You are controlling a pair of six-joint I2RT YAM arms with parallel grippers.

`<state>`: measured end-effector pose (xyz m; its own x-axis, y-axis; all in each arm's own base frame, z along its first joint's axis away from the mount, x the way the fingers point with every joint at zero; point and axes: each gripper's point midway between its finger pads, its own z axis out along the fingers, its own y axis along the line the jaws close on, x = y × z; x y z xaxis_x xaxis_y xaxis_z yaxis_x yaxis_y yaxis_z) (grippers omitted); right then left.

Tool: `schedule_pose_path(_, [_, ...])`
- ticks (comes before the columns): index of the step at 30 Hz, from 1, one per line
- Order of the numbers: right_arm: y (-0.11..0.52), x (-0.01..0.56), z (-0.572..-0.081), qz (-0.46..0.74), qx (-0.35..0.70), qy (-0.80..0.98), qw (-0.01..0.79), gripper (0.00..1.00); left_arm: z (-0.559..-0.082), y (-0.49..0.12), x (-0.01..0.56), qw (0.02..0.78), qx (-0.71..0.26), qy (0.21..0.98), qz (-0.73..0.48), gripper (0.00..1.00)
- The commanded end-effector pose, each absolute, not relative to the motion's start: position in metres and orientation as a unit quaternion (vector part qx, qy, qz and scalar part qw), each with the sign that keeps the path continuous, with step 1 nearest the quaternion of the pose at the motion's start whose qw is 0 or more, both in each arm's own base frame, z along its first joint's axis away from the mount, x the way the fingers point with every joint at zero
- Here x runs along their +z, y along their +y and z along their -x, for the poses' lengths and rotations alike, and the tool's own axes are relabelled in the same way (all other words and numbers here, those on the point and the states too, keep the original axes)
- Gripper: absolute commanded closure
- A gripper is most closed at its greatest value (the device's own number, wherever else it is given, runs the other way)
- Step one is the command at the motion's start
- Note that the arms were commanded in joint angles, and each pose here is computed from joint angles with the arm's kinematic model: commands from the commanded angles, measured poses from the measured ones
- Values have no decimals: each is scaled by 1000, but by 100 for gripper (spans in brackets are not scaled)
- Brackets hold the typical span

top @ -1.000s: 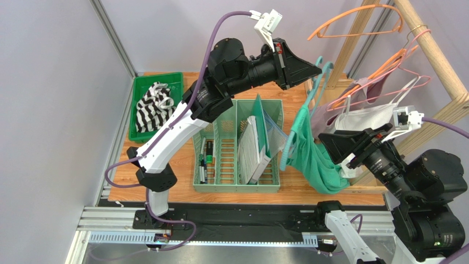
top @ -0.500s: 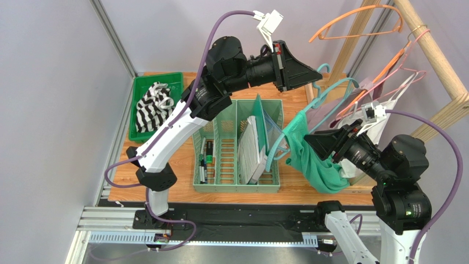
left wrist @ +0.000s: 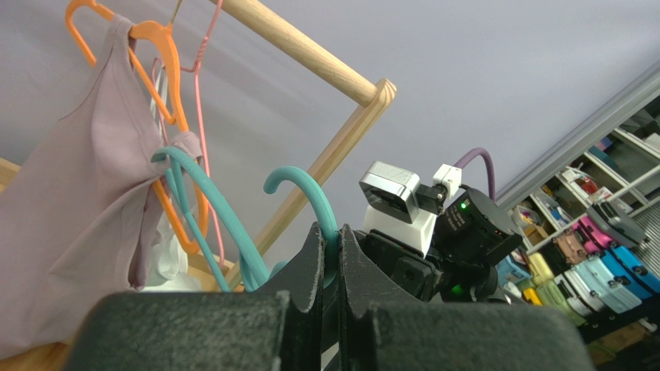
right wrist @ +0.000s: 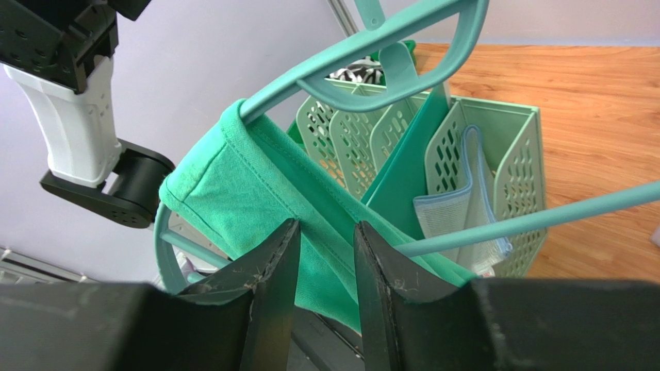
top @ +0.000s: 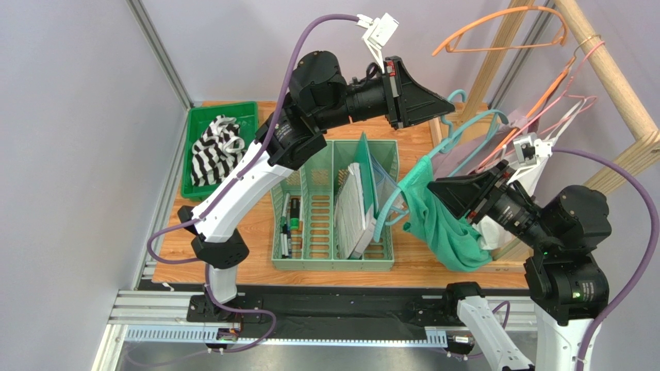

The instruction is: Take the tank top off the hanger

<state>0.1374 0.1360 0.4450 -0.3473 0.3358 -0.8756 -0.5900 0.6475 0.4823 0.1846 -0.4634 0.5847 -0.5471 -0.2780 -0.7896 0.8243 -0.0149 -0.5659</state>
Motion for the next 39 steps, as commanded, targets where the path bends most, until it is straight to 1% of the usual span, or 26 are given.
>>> schedule_pose_path(1, [146,458,-141,105,445,691,560,63,-172,-449,614,425,-693,529,-244,100])
schedule_pose_path(4, [151,464,-139,110,465,684,551,64,-173,-450,611,424,-690,533,-246,100])
schedule_pose_path(5, [153,467,-138,110,471,681,550,67,-173,-450,611,424,-690,533,-247,100])
schedule_pose_path(7, [153,467,-136,112,474,680,547,77,-175,-451,610,430,-686,532,-248,100])
schedule_pose_path(9, [155,466,-132,118,479,679,543,80,-178,-452,607,435,-680,536,-247,100])
schedule_pose_path(10, [157,465,-131,120,485,680,536,97,-180,-453,605,440,-676,536,-251,100])
schedule_pose_path(11, [158,465,-129,121,488,680,534,100,-181,-453,604,442,-673,537,-252,100])
schedule_pose_path(13, [159,465,-127,117,494,681,527,100,-186,-455,600,450,-665,539,-256,100])
schedule_pose_path(21, [165,483,-96,122,537,672,496,100,-235,-467,563,534,-569,557,-284,100])
schedule_pose_path(24, [169,490,-88,122,558,670,474,100,-250,-480,555,544,-564,558,-274,100])
schedule_pose_path(31, [175,469,-84,118,570,700,413,100,-263,-490,573,557,-592,536,-226,100])
schedule_pose_path(33, [176,461,-83,119,570,708,399,100,-273,-486,575,573,-580,542,-203,100])
schedule_pose_path(35, [178,448,-81,115,571,724,368,100,-281,-480,582,592,-570,540,-181,100])
schedule_pose_path(39, [176,427,-75,118,552,750,346,100,-283,-467,605,613,-576,520,-150,100])
